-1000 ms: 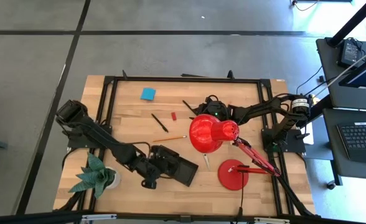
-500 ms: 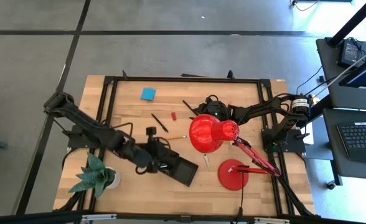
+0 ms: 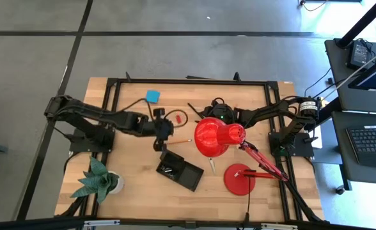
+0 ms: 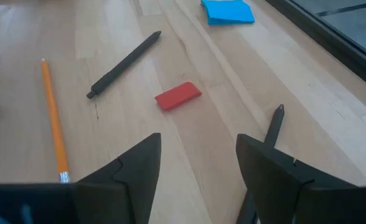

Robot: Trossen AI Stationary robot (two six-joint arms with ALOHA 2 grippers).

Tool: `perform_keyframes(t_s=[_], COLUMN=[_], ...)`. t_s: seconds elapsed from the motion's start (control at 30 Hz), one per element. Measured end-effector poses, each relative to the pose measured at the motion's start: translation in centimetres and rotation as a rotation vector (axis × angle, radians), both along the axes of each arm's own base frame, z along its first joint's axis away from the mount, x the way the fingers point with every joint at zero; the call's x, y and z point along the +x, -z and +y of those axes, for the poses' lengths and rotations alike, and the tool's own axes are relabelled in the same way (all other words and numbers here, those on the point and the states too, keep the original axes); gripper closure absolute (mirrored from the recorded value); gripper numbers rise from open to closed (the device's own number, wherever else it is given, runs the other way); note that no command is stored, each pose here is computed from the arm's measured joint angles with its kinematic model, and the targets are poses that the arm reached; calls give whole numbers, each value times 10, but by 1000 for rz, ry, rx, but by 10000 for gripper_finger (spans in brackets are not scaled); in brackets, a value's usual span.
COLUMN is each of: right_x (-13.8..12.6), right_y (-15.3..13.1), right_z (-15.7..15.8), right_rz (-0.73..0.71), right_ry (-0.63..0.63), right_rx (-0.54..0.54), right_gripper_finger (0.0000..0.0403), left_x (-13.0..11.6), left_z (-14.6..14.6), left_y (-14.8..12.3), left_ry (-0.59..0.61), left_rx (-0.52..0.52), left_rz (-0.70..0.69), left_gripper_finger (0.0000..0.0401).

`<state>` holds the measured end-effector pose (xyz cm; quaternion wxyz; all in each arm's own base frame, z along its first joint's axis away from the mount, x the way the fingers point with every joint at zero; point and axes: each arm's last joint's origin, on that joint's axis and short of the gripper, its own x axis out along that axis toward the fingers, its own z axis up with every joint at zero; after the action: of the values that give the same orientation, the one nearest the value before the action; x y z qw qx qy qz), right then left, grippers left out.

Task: Pick and place office supplies into organizer
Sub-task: Put the left black pen into the desk organizer

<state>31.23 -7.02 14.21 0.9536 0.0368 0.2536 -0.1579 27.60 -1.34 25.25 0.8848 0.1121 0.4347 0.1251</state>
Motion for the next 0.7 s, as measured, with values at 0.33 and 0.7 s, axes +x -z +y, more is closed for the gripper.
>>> perform_keyframes(t_s=[0.33, 0.7], right_x=[0, 0], right_y=[0, 0], right_z=[0, -2], right_rz=[4, 3], right_ry=[-1, 3], right_rx=[-1, -2], right_gripper_finger=[191, 191], left_x=[1, 4], left_z=[64, 106], left_y=[2, 13], left_ry=[49, 112], left_rx=[-122, -153], left_rz=[10, -3], left_gripper_finger=[287, 277])
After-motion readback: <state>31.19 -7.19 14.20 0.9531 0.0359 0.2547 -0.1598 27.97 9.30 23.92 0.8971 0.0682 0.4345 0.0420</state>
